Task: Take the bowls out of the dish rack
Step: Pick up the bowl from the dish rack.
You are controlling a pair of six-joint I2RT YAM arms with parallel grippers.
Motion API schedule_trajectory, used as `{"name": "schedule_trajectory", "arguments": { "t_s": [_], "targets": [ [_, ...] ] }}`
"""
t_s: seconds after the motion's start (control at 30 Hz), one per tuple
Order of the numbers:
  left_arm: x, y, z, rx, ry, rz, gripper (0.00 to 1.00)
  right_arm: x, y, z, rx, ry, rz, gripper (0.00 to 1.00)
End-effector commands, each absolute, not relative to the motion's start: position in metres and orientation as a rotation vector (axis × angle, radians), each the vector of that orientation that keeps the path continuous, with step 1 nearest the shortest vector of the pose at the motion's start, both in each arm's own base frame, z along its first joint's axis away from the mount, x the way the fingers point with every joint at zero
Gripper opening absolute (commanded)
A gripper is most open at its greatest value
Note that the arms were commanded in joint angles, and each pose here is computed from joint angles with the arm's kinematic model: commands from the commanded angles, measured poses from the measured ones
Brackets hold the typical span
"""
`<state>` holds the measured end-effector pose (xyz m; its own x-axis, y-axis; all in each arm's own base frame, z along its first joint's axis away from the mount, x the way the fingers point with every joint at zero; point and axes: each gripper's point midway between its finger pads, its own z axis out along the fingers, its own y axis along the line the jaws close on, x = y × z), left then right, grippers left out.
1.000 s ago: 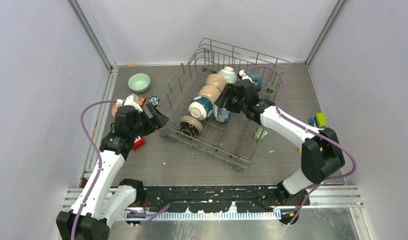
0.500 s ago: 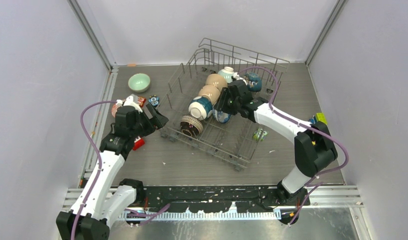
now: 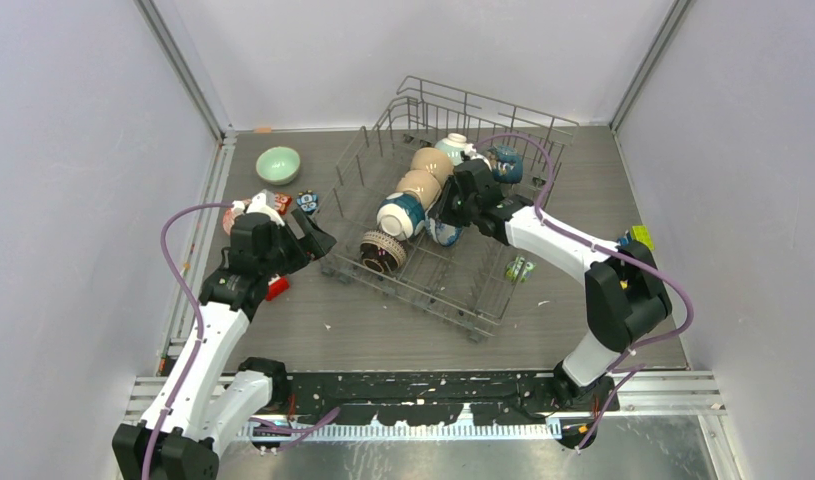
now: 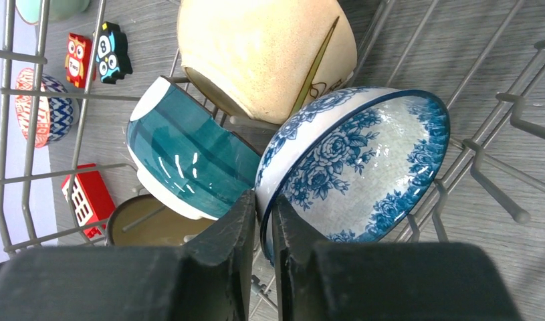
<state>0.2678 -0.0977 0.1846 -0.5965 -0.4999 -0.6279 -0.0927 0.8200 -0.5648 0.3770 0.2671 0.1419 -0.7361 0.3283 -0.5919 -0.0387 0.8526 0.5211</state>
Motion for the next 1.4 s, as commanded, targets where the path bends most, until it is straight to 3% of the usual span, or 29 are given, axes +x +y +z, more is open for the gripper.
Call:
{"name": "schedule_trajectory", "arguments": {
  "t_s": [0.0,0.33,0.87,1.37],
  "targets": [
    [0.268,-0.095,0.190,-0.406,2.134,-0.597,0.85,0.383,0.266,0.164,0.219,2.233,0.690,0.18],
    [0.268,-0.095,0.192,-0.403,2.128,-0.596,0.85,0.373,0.253,0.178,0.214,2.201,0.674,0.01],
    [0.267,-0.094,0.201,-0.410,2.118,-0.594,0.85,0.357,0.237,0.224,0.182,2.110,0.694,0.01],
    [0.264,-0.109,0.252,-0.363,2.050,-0.721,0.86,0.268,0.292,0.386,-0.252,1.574,1.435,0.01]
  ]
}}
